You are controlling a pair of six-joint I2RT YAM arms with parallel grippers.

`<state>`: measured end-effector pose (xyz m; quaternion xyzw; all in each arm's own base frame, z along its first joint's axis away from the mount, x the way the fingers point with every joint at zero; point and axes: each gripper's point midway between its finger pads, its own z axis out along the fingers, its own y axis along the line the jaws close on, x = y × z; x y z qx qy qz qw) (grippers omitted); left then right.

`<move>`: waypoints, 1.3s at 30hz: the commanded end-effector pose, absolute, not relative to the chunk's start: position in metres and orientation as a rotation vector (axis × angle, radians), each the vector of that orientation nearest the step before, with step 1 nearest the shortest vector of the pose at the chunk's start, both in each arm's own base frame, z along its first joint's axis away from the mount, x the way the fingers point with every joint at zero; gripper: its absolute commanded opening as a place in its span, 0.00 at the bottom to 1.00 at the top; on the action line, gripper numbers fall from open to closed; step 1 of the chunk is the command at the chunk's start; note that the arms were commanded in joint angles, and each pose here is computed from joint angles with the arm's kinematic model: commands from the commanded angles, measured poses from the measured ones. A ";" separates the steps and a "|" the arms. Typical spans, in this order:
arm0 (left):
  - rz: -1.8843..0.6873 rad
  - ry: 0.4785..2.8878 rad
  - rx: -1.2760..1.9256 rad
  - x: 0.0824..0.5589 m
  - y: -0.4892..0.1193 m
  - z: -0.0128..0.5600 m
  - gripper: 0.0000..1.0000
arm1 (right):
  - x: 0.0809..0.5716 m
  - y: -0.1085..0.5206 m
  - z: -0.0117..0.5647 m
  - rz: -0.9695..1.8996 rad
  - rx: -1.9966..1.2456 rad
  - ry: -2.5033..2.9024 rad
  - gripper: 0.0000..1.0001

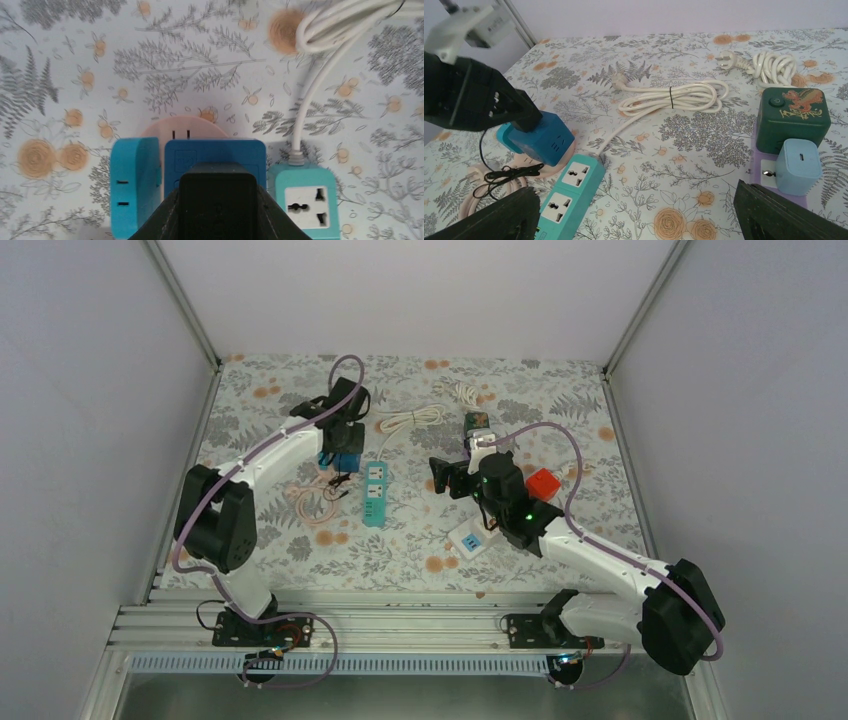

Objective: Insert the plug

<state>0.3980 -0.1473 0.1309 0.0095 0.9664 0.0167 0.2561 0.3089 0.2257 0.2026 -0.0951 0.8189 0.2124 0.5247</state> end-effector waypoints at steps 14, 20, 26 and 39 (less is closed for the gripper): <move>0.117 2.871 0.029 0.353 -0.123 0.044 0.13 | 0.312 0.223 0.206 0.523 -0.188 1.947 1.00; 0.054 2.692 0.010 0.383 -0.130 0.110 0.48 | 0.316 0.217 0.219 0.501 -0.153 1.953 1.00; -0.075 2.465 -0.016 0.395 -0.136 0.193 0.79 | 0.322 0.197 0.238 0.424 -0.061 1.947 1.00; -0.179 2.010 -0.099 0.320 -0.080 0.314 1.00 | 0.291 0.107 0.295 0.152 0.137 1.921 1.00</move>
